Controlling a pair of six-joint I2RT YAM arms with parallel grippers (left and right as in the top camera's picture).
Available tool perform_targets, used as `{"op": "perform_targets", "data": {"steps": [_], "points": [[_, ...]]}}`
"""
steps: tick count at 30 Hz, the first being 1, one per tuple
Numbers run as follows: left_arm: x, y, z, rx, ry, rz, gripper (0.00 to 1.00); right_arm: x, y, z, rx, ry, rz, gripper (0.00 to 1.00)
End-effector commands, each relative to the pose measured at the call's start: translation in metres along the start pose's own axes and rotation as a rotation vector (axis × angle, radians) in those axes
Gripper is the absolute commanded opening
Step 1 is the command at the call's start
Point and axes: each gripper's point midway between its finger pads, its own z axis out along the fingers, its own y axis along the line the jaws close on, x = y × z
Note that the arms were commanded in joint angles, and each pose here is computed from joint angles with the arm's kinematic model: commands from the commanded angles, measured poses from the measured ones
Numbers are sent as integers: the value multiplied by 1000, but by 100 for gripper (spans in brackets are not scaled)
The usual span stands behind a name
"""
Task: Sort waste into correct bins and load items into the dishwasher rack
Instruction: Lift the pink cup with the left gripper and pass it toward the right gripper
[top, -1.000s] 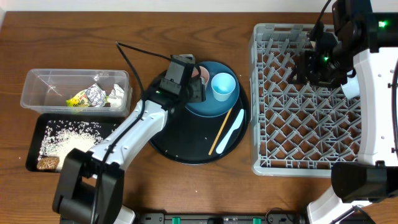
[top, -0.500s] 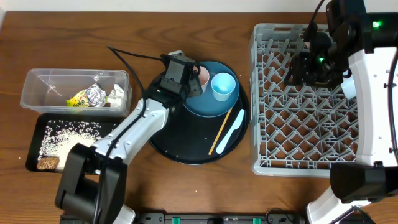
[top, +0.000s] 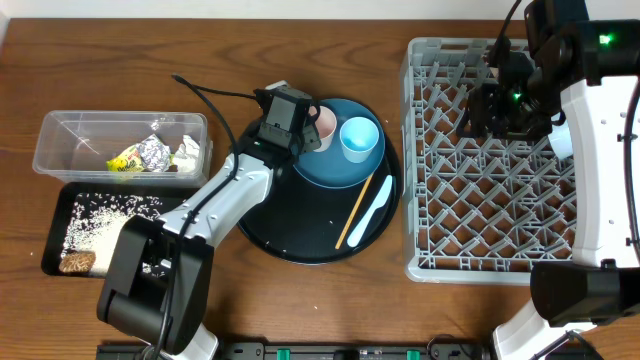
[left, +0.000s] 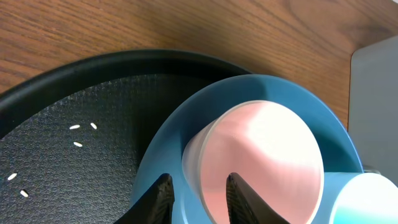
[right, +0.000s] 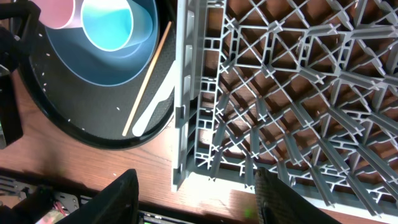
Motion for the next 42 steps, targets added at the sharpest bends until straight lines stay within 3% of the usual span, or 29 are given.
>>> {"op": "perform_targets", "data": {"steps": [1, 11, 14, 16, 24, 29, 32, 39, 42], "points": [[1, 7, 3, -25, 2, -1, 30, 2, 5, -2, -6, -3, -28, 54], [17, 14, 20, -51, 51, 5, 29, 2, 5, -2, -6, -3, -28, 54], [12, 10, 19, -33, 30, 2, 11, 2, 5, -2, -5, -3, -28, 54], [5, 5, 17, -16, 9, -2, 6, 2, 5, -2, -5, -3, -28, 54], [-23, -12, -22, 44, -68, 45, 6, 2, 6, -2, -13, -2, -28, 56], [-31, -16, -71, 94, -67, 57, 6, 6, 52, -9, -284, -12, -199, 63], [-24, -36, -104, 260, 9, 77, 6, 7, 80, -20, -459, -45, -316, 63], [-3, -105, -207, 935, 245, 164, 6, 10, 109, -37, -662, -125, -504, 62], [-1, -111, -229, 1070, 309, 170, 6, 12, 119, -42, -741, -159, -566, 62]]}}
